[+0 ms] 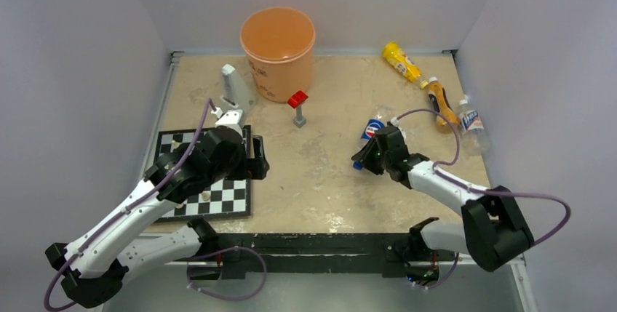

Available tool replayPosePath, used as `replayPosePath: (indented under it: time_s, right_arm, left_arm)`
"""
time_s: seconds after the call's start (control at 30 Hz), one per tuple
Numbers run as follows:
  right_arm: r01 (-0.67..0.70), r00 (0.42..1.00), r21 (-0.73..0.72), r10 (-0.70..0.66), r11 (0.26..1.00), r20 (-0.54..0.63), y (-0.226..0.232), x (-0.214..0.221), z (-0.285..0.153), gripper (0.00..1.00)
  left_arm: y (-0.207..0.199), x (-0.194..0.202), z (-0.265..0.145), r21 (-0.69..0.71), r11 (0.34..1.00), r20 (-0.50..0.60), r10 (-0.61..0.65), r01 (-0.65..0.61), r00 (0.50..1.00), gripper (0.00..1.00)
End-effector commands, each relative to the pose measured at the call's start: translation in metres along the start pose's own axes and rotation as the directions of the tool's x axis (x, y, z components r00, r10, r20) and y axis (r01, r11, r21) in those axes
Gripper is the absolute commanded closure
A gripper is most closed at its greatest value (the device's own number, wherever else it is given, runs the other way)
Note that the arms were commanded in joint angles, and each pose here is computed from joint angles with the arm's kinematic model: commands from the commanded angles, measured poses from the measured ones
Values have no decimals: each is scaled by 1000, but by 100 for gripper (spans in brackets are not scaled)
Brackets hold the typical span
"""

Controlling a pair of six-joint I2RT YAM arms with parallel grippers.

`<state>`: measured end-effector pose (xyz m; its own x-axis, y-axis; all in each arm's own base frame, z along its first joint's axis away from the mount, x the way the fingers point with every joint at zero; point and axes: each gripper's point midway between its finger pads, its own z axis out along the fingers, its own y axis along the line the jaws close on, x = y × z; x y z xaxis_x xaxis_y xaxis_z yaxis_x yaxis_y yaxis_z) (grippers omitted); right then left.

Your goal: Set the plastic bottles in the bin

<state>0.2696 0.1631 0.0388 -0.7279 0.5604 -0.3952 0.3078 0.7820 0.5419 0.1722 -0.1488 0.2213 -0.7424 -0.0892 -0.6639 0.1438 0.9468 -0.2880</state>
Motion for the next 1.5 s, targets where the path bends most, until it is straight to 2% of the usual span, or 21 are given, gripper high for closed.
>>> replayPosePath:
  time_s: [0.0, 0.13, 0.2, 0.3, 0.5, 0.57, 0.63, 0.8, 0.9, 0.97, 1.03, 1.07, 1.17, 1.23, 1.3, 1.47]
  right_arm:
    - [95, 976, -48, -84, 994, 201, 44, -59, -52, 100]
    - [208, 910, -139, -140, 968, 391, 105, -118, -114, 100]
    - [277, 878, -173, -176, 945, 446, 141, -144, -135, 100]
    - [360, 832, -215, -208, 908, 514, 204, -184, -162, 100]
    - [488, 742, -299, -209, 820, 637, 312, -237, -178, 100]
    - [528, 714, -292, -230, 798, 662, 341, -246, -168, 100]
    - [547, 712, -296, -249, 783, 657, 366, -251, -142, 100]
    - [593, 685, -333, -242, 733, 687, 415, -257, -107, 100]
    - [630, 660, -347, -243, 695, 711, 436, -251, -87, 95]
    - [661, 643, -351, -258, 664, 721, 446, -242, -73, 79]
    - [684, 628, -342, -280, 645, 726, 453, -235, -60, 51]
    - [688, 625, -342, -283, 640, 728, 456, -235, -60, 41]
    - [694, 617, -347, -273, 631, 738, 460, -238, -76, 18]
    - [693, 613, -356, -252, 627, 749, 460, -241, -97, 12]
    - [687, 603, -344, -238, 640, 762, 455, -247, -121, 9]
    - [612, 555, -193, -243, 767, 795, 391, -277, -173, 9]
  left_arm:
    - [21, 5, -11, -120, 990, -18, -72, 70, 997, 0]
    - [26, 21, -10, -113, 991, -55, -77, 71, 995, 0]
    - [20, 30, -7, -58, 997, -88, -54, 49, 995, 0]
    - [16, 37, -4, -30, 996, -106, -85, 82, 991, 0]
    - [16, 45, -5, -15, 992, -110, -129, 128, 986, 0]
    - [20, 47, -7, -23, 992, -108, -129, 127, 986, 0]
    - [24, 48, -9, -36, 991, -102, -132, 129, 986, 0]
    - [28, 48, -13, -40, 989, -87, -146, 143, 985, 0]
    - [28, 50, -12, -42, 988, -89, -154, 151, 984, 0]
    - [27, 51, -11, -40, 987, -93, -157, 154, 983, 0]
    - [27, 51, -10, -36, 988, -94, -156, 153, 983, 0]
    - [27, 51, -10, -36, 988, -94, -154, 151, 984, 0]
    - [26, 50, -11, -32, 988, -91, -152, 149, 984, 0]
    - [25, 49, -11, -26, 989, -89, -148, 146, 985, 0]
    - [23, 47, -12, -20, 990, -90, -141, 140, 986, 0]
    - [24, 41, -13, -26, 992, -74, -124, 123, 989, 0]
